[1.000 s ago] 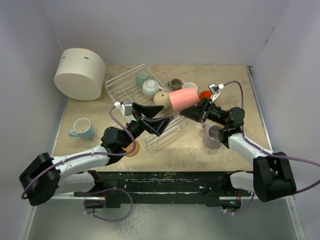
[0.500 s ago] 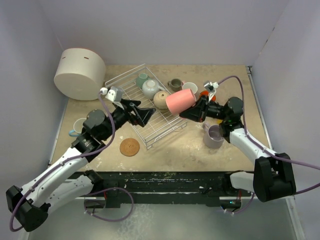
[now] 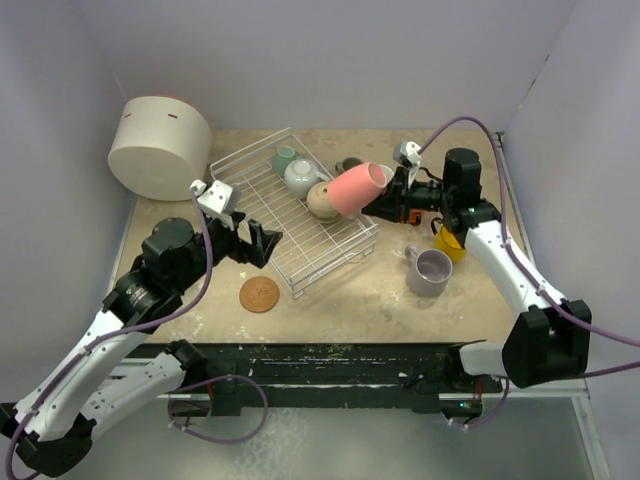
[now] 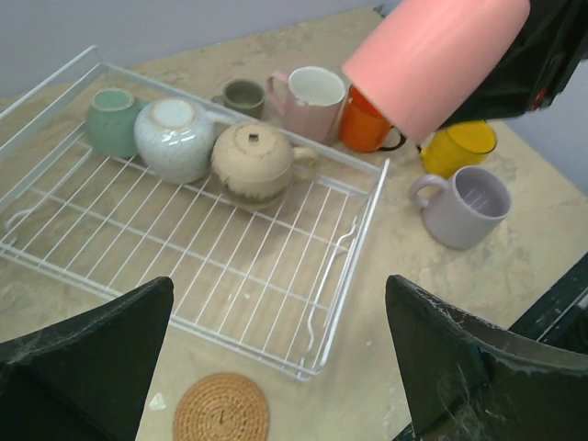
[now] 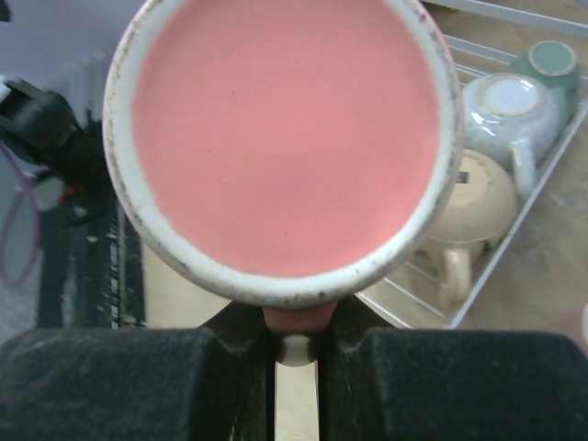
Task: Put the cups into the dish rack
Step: Turn the cup upside down in the dish rack.
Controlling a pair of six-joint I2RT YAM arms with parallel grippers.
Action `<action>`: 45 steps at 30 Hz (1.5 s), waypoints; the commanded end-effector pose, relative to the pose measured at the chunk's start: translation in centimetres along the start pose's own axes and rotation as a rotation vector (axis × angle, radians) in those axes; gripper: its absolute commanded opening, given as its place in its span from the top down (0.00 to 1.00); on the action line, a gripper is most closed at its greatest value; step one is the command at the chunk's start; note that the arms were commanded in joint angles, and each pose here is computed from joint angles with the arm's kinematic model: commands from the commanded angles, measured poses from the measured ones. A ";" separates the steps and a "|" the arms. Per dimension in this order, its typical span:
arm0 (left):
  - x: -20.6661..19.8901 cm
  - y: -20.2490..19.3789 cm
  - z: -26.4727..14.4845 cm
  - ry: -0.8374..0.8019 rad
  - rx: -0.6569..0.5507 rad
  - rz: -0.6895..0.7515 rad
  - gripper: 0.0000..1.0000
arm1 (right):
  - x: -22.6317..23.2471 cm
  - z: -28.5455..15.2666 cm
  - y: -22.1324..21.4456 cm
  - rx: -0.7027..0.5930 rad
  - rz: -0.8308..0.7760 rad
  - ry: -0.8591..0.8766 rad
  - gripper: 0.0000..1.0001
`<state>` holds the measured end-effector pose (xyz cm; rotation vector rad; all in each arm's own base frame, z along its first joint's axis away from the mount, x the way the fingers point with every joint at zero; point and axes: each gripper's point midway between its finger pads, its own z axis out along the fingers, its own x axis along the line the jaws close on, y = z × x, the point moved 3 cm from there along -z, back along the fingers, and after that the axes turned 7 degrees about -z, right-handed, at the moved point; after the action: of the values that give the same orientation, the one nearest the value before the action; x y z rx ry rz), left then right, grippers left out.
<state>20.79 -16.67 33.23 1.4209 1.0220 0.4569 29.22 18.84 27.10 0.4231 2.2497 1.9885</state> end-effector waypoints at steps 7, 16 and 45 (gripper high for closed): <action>4.0 -2.8 -2.5 0.169 0.001 0.088 0.01 | -3.2 0.9 0.0 0.280 -0.353 0.084 1.00; 6.3 -3.8 -3.2 0.310 0.051 0.104 0.01 | -3.8 4.5 -2.7 0.472 -0.562 0.239 1.00; 6.5 -3.8 -3.4 0.319 0.049 0.116 0.01 | -5.9 6.9 -9.9 0.740 -0.527 0.315 1.00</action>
<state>20.03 -10.39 27.38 1.5049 1.2327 0.7316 35.00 21.75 13.89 -0.4324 2.9063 0.9720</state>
